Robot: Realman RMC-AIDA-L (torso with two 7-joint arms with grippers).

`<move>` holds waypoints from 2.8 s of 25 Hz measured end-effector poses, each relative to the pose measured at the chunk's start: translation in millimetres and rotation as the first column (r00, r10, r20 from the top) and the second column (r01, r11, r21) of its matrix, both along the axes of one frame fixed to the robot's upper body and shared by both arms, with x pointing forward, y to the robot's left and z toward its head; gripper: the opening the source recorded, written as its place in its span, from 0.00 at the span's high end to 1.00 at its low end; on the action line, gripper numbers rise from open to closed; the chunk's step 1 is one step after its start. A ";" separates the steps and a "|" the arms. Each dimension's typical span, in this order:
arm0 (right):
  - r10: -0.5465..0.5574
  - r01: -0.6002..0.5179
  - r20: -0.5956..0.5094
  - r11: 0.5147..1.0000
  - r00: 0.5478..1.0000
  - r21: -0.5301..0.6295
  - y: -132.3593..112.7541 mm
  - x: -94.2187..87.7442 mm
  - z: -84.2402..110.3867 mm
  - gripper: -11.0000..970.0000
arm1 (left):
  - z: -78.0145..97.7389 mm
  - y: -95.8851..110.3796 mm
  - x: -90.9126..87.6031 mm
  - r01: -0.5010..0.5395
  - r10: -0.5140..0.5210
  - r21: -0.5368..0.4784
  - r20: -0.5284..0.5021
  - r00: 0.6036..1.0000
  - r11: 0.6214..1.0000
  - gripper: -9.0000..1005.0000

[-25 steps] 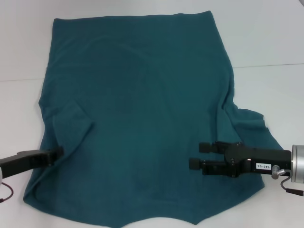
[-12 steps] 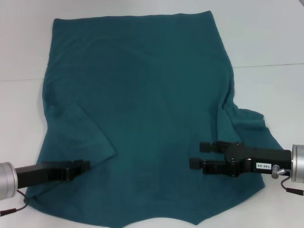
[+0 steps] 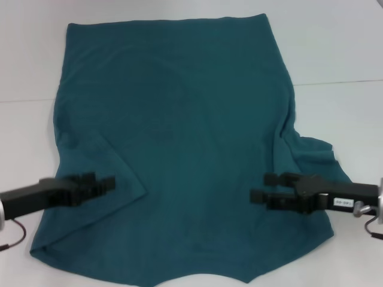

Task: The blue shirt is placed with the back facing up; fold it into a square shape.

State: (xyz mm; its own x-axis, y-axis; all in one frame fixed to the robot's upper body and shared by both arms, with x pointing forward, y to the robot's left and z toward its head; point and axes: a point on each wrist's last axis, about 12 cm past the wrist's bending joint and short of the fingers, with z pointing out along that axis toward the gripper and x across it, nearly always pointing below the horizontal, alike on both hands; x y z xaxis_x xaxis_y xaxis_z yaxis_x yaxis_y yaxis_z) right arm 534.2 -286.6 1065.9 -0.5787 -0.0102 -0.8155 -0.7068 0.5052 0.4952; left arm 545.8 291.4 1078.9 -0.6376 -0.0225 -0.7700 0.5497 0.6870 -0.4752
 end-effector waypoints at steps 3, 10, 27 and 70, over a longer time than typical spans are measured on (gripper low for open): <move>-0.032 0.032 -0.006 0.999 0.999 -0.001 -10.1 -0.3 1.5 0.06 | 7.7 2.2 -3.6 0.026 -0.021 -0.054 0.086 0.996 0.998 0.41; -0.091 0.091 0.004 0.996 0.996 -0.005 -26.8 -1.1 4.9 0.06 | 13.2 -1.9 -10.5 0.092 -0.067 -0.091 0.244 0.967 0.992 0.18; -0.387 0.393 -0.234 0.919 0.892 -0.024 -89.3 20.3 33.9 0.06 | -9.2 -30.0 -28.2 0.318 -0.357 0.164 0.492 0.794 0.934 0.10; -0.546 0.499 -0.340 0.838 0.766 -0.221 -52.9 62.4 5.6 0.06 | -11.2 -36.0 -19.2 0.439 -0.517 0.289 0.316 0.795 0.851 0.10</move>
